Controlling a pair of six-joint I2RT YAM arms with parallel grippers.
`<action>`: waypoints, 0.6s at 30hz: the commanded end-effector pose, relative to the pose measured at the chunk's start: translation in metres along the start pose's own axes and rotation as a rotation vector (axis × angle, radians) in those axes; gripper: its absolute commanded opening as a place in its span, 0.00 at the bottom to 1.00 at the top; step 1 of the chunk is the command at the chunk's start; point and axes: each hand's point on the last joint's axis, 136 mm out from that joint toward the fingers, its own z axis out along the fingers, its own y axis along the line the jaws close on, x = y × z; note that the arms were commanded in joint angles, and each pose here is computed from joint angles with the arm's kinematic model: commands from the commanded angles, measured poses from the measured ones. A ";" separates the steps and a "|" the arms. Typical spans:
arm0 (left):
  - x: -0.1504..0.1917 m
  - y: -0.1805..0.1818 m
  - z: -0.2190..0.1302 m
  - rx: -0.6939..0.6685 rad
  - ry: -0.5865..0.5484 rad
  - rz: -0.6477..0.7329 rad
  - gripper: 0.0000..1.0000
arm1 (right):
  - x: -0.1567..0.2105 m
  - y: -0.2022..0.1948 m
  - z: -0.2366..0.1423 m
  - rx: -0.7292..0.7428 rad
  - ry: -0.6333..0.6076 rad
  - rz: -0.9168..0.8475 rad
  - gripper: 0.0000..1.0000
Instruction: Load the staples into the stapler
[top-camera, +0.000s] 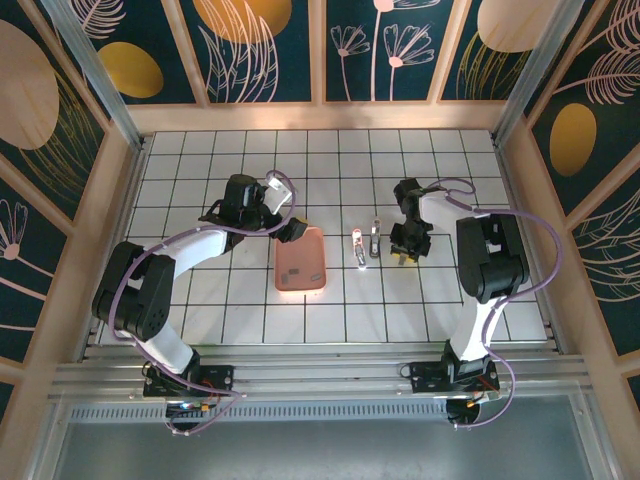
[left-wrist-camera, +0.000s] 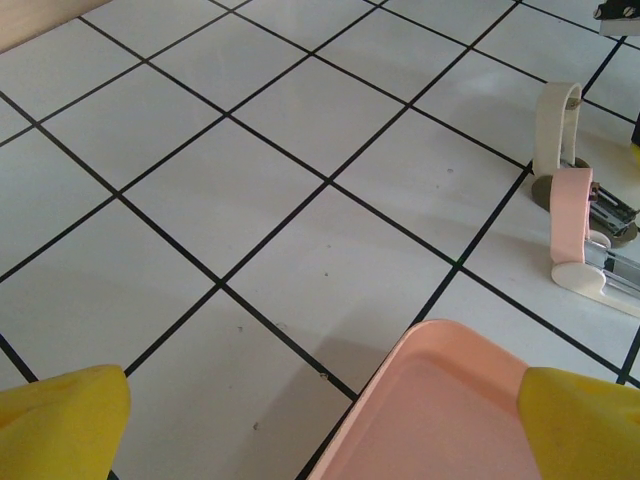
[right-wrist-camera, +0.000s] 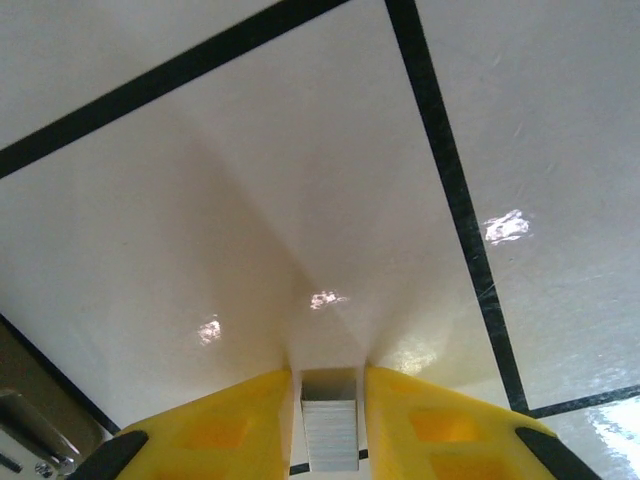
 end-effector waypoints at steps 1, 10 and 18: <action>-0.005 -0.001 -0.005 -0.005 -0.017 0.028 0.99 | 0.003 -0.007 0.007 0.056 0.025 -0.008 0.25; -0.005 -0.001 -0.004 0.000 -0.022 0.021 0.99 | -0.007 -0.001 0.004 0.013 -0.040 -0.014 0.15; -0.009 -0.002 -0.010 -0.020 -0.086 -0.027 0.99 | -0.028 0.036 -0.050 -0.136 -0.315 -0.103 0.12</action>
